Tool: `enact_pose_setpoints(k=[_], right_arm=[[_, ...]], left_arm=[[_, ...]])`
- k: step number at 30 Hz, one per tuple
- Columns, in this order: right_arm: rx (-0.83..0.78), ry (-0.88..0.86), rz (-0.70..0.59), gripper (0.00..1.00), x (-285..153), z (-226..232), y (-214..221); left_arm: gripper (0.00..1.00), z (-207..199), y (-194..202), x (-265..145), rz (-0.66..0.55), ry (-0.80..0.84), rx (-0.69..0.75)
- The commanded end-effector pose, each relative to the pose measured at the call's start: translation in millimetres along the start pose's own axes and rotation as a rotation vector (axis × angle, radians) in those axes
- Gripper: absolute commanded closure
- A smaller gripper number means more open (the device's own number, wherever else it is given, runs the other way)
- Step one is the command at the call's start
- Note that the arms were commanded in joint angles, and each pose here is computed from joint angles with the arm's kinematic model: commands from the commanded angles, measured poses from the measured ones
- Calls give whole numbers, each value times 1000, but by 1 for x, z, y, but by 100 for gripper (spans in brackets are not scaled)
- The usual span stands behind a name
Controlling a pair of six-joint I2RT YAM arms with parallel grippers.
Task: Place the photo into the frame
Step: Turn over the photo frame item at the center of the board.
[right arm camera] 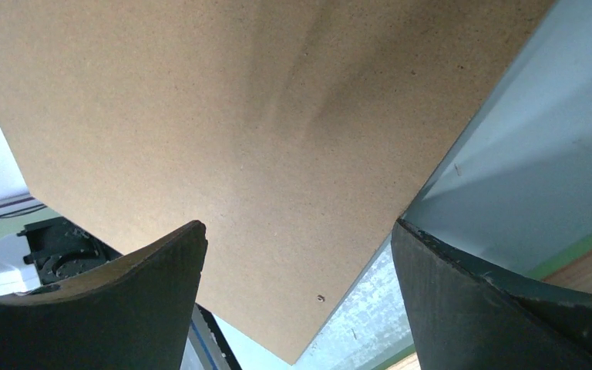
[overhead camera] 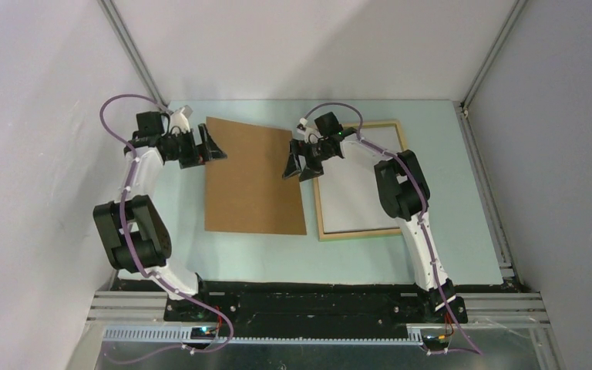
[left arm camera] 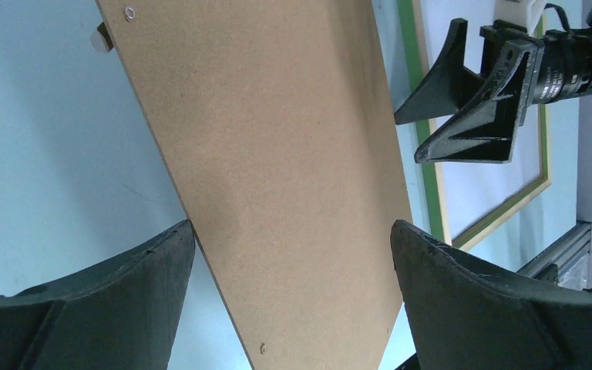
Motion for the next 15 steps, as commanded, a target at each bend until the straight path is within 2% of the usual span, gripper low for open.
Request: enact_pose_setpoints(k=[1, 9, 15], right_arm=[[0, -187, 63, 8, 32, 7, 19], [21, -294, 64, 8, 38, 5, 22], [19, -306, 59, 9, 38, 5, 20]], left_arm=[[4, -48, 17, -6, 131, 287, -50], [4, -66, 17, -17, 113, 317, -14], [4, -72, 17, -24, 90, 308, -4]])
Point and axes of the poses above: each gripper's point midway between its finger pads, its own x axis out along the fingers, its own z axis along the line the jaws close on, y = z × x, the point moved 9 cm from there along -x, back along the fingers, and after that the axes turned 13 degrees about -x, right-handed, at the moved point
